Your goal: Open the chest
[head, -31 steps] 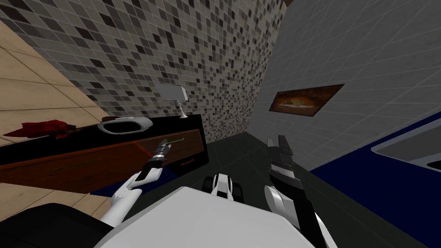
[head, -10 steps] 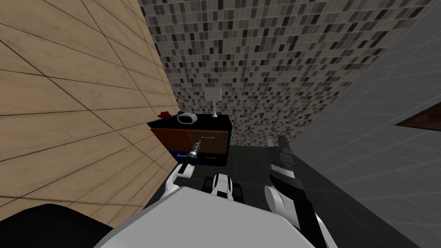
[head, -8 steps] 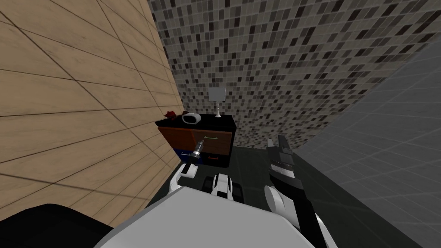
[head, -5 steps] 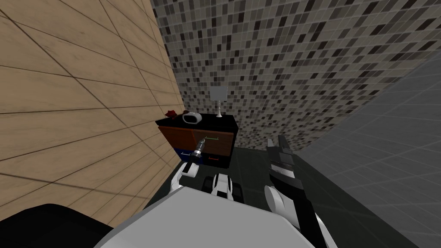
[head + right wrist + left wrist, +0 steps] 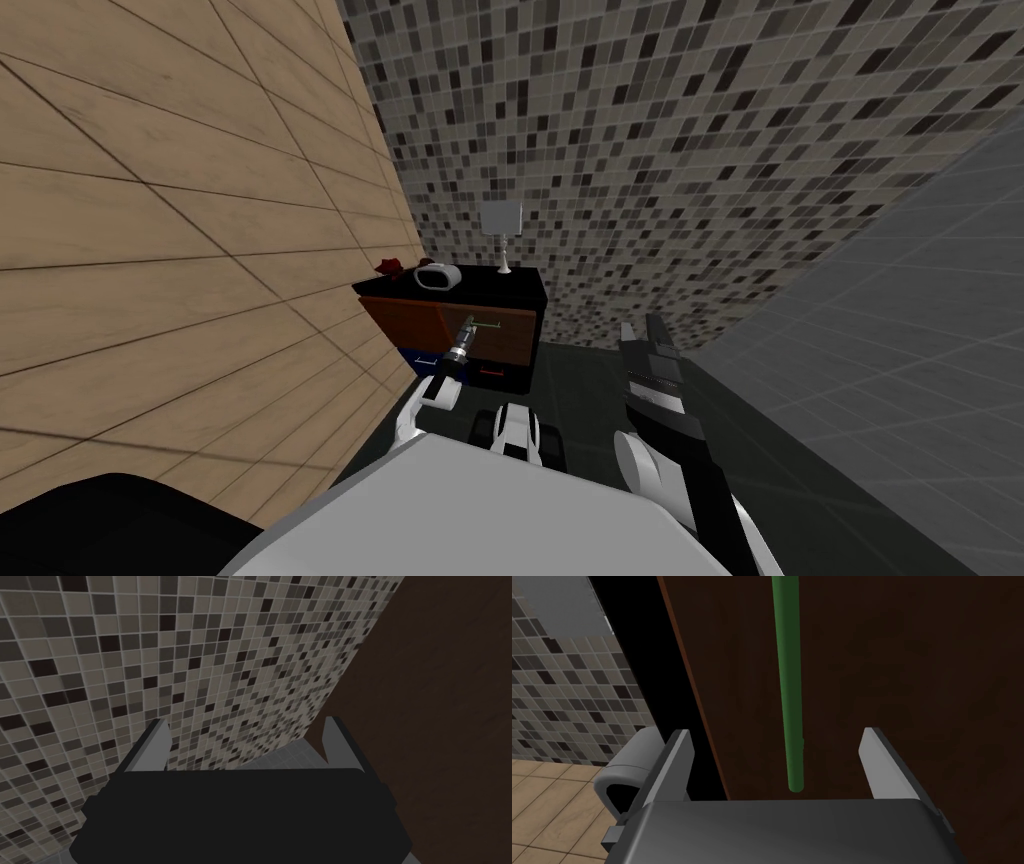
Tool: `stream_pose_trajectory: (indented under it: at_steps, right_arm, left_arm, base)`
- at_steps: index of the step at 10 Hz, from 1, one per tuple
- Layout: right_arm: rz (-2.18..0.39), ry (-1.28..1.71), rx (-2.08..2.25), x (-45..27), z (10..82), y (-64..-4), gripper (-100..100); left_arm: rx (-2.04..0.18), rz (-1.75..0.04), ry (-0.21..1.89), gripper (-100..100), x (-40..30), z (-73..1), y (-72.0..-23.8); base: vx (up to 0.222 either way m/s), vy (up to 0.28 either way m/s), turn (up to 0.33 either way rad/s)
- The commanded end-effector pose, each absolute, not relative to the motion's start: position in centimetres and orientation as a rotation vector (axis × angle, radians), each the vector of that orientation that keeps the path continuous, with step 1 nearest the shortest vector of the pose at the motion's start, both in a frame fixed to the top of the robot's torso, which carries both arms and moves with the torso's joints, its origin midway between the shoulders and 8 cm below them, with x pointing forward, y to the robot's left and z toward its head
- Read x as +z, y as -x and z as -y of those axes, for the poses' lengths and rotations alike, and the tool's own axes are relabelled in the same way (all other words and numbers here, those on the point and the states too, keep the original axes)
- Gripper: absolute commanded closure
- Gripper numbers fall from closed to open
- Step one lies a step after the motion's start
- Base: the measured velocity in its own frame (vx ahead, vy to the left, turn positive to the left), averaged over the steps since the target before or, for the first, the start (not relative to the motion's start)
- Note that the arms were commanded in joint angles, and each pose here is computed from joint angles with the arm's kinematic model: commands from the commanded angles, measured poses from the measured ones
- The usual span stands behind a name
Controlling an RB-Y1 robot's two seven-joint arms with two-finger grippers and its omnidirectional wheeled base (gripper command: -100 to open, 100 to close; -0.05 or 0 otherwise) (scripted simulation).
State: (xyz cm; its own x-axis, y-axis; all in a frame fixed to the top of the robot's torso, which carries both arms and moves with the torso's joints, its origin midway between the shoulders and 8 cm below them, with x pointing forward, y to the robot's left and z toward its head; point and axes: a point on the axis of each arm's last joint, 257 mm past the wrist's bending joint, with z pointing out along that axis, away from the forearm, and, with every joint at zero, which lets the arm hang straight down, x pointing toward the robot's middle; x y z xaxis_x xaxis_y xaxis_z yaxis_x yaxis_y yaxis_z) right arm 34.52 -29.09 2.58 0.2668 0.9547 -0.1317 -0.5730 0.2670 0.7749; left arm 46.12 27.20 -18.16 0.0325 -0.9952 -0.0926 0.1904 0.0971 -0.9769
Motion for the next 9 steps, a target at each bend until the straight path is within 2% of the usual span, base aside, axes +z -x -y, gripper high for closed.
stream_pose_trajectory:
  at_steps: [1,9]
  right_arm:
    - [-0.679,-0.679,1.145,2.6,29.1,-34.5,0]
    - [-0.679,-0.679,1.145,2.6,29.1,-34.5,0]
  left_arm:
    - [-1.208,-1.096,1.012,100,-18.7,-27.1,-46.0]
    - [-1.216,-1.108,1.006,100,-17.9,-26.7,-44.4]
  base:
    - [-0.032,0.005,0.002]
    - [-0.147,-0.009,0.016]
